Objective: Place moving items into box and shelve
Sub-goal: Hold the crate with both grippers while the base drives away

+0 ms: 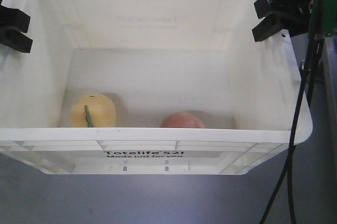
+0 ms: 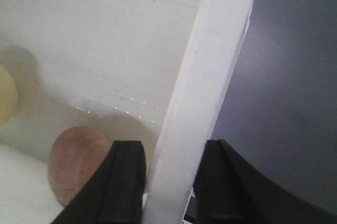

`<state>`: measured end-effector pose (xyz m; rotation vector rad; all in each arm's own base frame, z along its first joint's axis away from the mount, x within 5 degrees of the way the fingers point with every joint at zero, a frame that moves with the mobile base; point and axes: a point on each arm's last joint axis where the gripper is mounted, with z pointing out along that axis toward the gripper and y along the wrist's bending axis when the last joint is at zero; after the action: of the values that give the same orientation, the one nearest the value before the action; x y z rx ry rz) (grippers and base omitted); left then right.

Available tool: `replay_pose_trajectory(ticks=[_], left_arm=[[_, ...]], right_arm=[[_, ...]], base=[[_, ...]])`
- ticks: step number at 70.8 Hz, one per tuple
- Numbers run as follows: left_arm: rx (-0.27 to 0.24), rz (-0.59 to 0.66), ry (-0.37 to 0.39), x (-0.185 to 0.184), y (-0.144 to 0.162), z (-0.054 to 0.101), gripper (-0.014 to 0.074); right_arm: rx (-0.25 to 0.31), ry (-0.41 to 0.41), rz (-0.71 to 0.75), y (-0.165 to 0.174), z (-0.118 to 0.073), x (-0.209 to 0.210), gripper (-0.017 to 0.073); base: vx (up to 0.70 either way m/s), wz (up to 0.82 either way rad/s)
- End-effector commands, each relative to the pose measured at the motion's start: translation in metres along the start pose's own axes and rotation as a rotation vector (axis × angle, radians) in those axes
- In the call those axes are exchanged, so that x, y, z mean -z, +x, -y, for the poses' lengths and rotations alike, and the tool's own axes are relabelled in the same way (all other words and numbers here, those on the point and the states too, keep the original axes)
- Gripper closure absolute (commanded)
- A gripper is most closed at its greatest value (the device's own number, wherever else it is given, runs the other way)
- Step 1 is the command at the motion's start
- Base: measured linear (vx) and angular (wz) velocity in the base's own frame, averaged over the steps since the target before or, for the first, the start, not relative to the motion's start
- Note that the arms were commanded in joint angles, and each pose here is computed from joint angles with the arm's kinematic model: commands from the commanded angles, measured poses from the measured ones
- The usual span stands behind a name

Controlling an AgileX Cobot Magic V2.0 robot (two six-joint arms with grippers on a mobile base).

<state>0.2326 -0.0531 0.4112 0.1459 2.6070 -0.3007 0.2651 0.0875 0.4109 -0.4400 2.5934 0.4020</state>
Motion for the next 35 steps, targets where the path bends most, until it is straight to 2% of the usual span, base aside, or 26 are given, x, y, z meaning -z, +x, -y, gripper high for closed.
replay_pose_trajectory(ticks=[1, 35], left_arm=[[-0.009, 0.174, 0.068, 0.0254, -0.0085, 0.0098, 0.0610], [-0.009, 0.174, 0.068, 0.0254, -0.0085, 0.0099, 0.0610]], right_arm=[[0.029, -0.049, 0.170, -0.0072, -0.0114, 0.0275, 0.0571], [0.029, -0.050, 0.166, -0.0068, -0.0114, 0.0274, 0.0571]], base=[[0.35, -0.50], [0.38, -0.45]])
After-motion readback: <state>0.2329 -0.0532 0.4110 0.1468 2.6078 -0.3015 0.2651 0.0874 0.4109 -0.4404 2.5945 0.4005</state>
